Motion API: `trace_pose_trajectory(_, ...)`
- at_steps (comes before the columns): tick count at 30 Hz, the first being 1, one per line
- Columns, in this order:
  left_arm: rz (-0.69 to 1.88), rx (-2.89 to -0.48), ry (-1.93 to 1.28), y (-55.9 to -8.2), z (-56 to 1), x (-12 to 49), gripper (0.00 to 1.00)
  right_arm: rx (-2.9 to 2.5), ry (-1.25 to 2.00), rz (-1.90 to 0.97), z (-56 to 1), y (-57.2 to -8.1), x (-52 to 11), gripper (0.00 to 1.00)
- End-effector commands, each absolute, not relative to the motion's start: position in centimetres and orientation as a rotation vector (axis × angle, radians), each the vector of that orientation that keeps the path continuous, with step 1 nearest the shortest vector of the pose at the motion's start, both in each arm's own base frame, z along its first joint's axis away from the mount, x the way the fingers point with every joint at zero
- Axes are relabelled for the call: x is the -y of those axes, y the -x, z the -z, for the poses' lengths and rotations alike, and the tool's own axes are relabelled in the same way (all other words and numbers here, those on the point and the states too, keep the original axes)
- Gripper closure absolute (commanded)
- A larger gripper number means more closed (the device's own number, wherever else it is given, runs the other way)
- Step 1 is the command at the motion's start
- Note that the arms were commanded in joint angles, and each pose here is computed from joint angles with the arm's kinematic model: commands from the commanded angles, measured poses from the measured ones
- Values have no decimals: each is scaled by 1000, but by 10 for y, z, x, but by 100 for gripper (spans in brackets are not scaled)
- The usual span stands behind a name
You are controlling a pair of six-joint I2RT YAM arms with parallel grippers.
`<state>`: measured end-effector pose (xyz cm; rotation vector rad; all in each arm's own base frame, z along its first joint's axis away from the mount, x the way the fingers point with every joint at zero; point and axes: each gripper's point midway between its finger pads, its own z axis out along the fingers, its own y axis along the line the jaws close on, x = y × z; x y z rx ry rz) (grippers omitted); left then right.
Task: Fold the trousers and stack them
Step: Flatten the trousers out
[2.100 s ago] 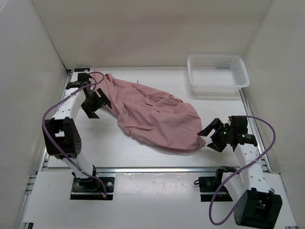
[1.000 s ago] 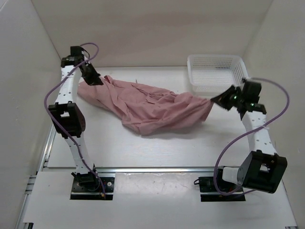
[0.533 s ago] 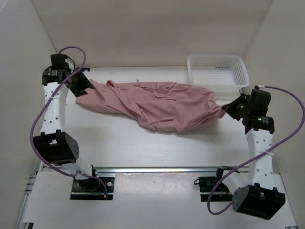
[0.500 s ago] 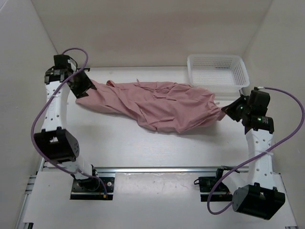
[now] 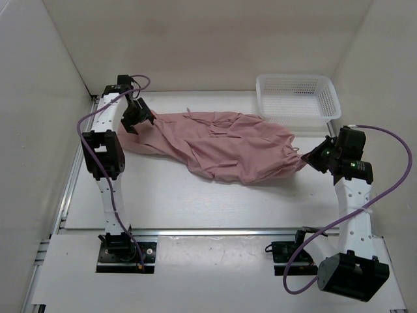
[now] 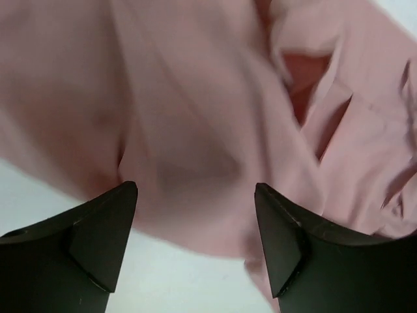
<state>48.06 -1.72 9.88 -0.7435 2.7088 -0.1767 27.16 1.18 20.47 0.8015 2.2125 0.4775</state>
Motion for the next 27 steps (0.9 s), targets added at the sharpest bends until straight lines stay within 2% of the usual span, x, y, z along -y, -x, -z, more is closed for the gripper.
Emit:
trace_pose_trajectory(1, 153, -2698, 807, -497, -87, 16, 16, -2239, -754, -480, -203, -264, -15, 100)
trace_pose_trajectory(2, 165, -2707, 808, -499, -82, 18, 16, -2248, -759, -479, -202, -262, -15, 100)
trace_pose_trajectory(3, 166, -2704, 807, -503, -80, 18, 20, -2248, -759, -479, -202, -262, -15, 100)
trace_pose_trajectory(4, 163, -2713, 809, -503, -76, 18, 42, -2252, -761, -479, -203, -261, -16, 100)
trace_pose_trajectory(6, 168, -2700, 805, -506, -80, 18, 69, -2252, -761, -449, -203, -263, -11, 100)
trace_pose_trajectory(7, 174, -2684, 800, -509, -85, 18, 87, -2253, -762, -449, -205, -262, -11, 100)
trace_pose_trajectory(8, 176, -2673, 783, -512, -90, 17, 90, -2264, -767, -448, -203, -263, -11, 100)
trace_pose_trajectory(11, 160, -2620, 738, -518, -126, 13, 90, -2257, -757, -434, -209, -269, -8, 100)
trace_pose_trajectory(14, 172, -2494, 711, -518, -192, 3, 90, -2230, -743, -435, -220, -282, -6, 100)
trace_pose_trajectory(17, 334, -2321, 691, -520, -267, 5, 90, -2172, -719, -426, -250, -313, 2, 100)
trace_pose_trajectory(18, 381, -2272, 680, -520, -288, 5, 90, -2090, -689, -426, -289, -329, 8, 100)
trace_pose_trajectory(21, 428, -2104, 638, -501, -358, -7, 90, -2037, -682, -450, -331, -351, 11, 100)
trace_pose_trajectory(23, 414, -2055, 667, -483, -378, -26, 90, -1930, -655, -441, -375, -353, 14, 100)
trace_pose_trajectory(24, 410, -1985, 654, -466, -407, -31, 90, -1897, -657, -436, -387, -349, 15, 100)
trace_pose_trajectory(26, 394, -1954, 682, -450, -415, -47, 90, -1841, -659, -400, -402, -336, 19, 100)
trace_pose_trajectory(27, 372, -1938, 697, -441, -418, -52, 90, -1860, -687, -392, -389, -333, 20, 100)
